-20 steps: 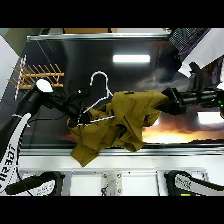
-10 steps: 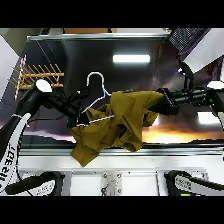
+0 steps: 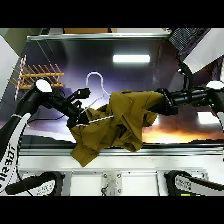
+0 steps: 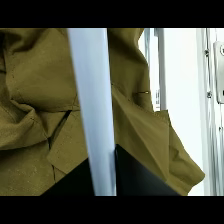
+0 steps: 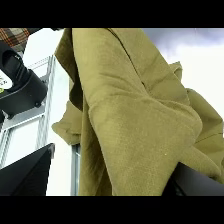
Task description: Fold the clothes and pants, and hang the long-sleeved shirts on hangers.
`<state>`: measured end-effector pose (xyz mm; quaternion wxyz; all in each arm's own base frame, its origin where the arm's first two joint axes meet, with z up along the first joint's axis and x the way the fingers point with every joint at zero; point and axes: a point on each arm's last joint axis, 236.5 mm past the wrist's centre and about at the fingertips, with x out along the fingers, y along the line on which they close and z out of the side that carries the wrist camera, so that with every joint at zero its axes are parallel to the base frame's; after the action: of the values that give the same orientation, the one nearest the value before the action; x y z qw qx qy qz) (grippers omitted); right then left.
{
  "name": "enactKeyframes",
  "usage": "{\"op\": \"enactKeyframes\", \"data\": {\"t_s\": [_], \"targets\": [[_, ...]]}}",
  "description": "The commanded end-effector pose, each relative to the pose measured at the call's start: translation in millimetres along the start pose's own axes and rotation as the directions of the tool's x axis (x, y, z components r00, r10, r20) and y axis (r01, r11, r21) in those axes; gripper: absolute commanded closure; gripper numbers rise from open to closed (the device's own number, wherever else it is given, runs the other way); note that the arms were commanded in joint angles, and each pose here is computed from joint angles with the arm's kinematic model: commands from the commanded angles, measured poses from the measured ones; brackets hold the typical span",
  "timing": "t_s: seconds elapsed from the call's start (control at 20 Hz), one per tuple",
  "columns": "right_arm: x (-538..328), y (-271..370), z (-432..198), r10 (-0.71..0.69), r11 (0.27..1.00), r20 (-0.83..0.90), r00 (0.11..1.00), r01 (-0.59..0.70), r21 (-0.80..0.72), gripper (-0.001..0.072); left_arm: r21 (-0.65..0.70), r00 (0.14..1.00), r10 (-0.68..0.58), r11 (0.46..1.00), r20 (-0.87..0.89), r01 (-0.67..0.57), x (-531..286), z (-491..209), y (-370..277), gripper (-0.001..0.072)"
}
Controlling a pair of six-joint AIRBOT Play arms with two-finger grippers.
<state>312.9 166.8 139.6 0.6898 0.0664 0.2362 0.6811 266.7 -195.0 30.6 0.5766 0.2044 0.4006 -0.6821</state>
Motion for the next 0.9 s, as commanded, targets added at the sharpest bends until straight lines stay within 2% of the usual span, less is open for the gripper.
{"op": "enactKeyframes", "data": {"t_s": [0.0, 0.1, 0.15, 0.2, 0.25, 0.75, 0.85], "targets": [[0.3, 0.0, -0.2, 0.001, 1.0, 0.0, 1.0, -0.001, 0.002, 0.0093, 0.001, 1.0, -0.001, 1.0, 0.014, 0.001, 0.0, 3.6, -0.4, 0.069], [0.3, 0.0, -0.4, 0.001, 1.0, -0.001, 1.0, -0.001, 0.001, 0.0104, 0.001, 1.0, -0.001, 1.0, 0.014, 0.001, 0.0, 3.6, -0.4, 0.069], [0.3, 0.1, -0.4, 0.002, 1.0, -0.001, 1.0, -0.002, 0.001, 0.0237, 0.001, 1.0, -0.001, 1.0, 0.014, 0.001, 0.0, 3.6, -0.4, 0.069], [0.3, 0.2, -0.5, 0.002, 1.0, -0.001, 1.0, -0.002, 0.002, 0.0519, 0.001, 1.0, -0.001, 1.0, 0.014, 0.001, 0.0, 3.6, -0.4, 0.069], [0.3, 0.0, -0.4, 0.001, 1.0, -0.001, 1.0, -0.001, 0.0, 0.0692, 0.001, 1.0, -0.001, 1.0, 0.014, 0.001, 0.0, 3.6, -0.4, 0.069], [0.3, 0.2, -0.2, 0.002, 1.0, 0.0, 1.0, -0.002, -0.003, 0.0697, 0.001, 1.0, 0.0, 1.0, 0.013, 0.0, -0.1, 3.2, -0.1, 0.069], [0.3, 0.2, -0.3, 0.002, 1.0, 0.0, 1.0, -0.002, -0.016, 0.0699, -0.039, 1.0, 0.008, 0.999, 0.014, -0.008, -0.1, 3.6, 2.0, 0.0689]]}}
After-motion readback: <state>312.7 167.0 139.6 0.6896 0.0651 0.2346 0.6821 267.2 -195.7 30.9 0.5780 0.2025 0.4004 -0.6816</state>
